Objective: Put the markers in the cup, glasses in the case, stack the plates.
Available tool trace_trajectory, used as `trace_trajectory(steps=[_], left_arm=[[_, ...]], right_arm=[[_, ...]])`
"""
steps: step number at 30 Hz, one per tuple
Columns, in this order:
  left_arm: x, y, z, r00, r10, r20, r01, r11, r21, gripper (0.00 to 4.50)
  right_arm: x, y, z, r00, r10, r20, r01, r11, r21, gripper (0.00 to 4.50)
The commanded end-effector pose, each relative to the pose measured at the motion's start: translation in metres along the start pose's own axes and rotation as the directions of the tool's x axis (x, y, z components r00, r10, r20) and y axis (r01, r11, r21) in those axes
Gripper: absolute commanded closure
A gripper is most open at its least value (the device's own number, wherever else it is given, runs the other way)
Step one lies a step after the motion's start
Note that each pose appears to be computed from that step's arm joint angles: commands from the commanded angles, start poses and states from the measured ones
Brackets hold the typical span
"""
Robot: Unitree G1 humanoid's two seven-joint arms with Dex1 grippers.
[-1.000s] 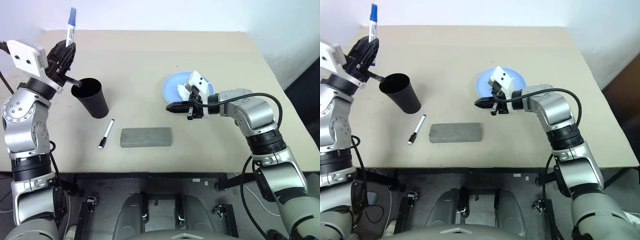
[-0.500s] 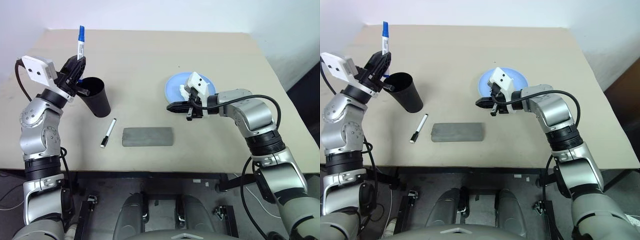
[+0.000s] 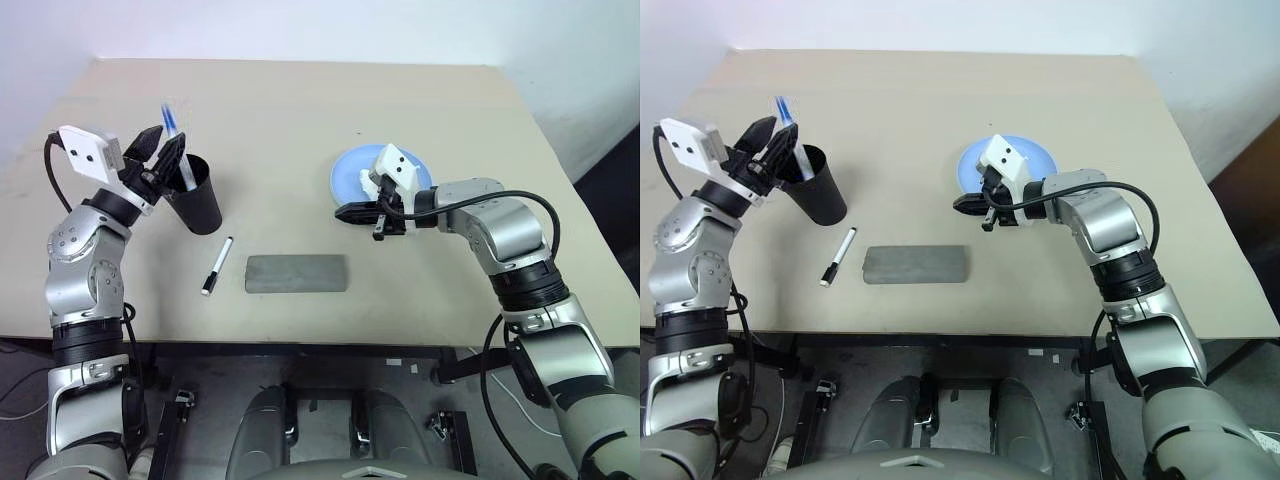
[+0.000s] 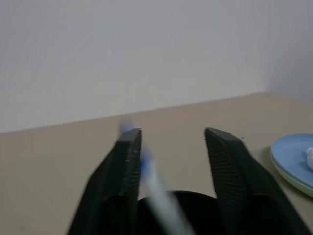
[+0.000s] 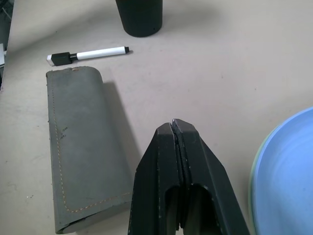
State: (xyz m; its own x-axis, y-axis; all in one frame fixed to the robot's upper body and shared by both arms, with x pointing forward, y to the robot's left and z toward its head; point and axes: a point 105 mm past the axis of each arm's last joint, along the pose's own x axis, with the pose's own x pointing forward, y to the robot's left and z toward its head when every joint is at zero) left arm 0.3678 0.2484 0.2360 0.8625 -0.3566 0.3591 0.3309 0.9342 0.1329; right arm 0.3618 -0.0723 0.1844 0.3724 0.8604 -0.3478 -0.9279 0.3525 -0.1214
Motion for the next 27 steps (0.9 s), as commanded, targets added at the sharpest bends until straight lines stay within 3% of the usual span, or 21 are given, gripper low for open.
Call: trace_trajectory(steps=[1,4,9,20,27], left_arm=[[-0.001,-0.001,0.010,1.000,-0.013,0.021,0.012,0.999,0.047,1.03],[-0.002,-0.005,0.011,0.999,-0.024,0.025,0.023,0.999,0.038,0.03],[-0.008,-0.017,0.019,0.997,-0.079,0.011,0.079,0.996,0.042,0.03],[-0.044,-0.032,0.051,0.980,-0.142,-0.140,0.144,0.990,0.002,0.03],[-0.068,-0.041,0.067,0.953,-0.179,-0.244,0.180,0.983,-0.019,0.03]], right_arm=[[-0.002,-0.002,0.009,1.000,-0.013,0.020,0.014,0.999,-0.037,4.50],[-0.002,-0.001,0.009,1.000,-0.010,0.022,0.011,0.999,-0.037,4.50],[-0.003,0.001,0.011,0.999,-0.004,0.032,0.005,1.000,-0.030,4.50],[-0.008,-0.004,0.015,0.998,0.005,0.066,-0.004,1.000,-0.013,4.50],[-0.026,-0.011,0.040,0.971,0.022,0.236,-0.013,0.999,-0.042,4.50]])
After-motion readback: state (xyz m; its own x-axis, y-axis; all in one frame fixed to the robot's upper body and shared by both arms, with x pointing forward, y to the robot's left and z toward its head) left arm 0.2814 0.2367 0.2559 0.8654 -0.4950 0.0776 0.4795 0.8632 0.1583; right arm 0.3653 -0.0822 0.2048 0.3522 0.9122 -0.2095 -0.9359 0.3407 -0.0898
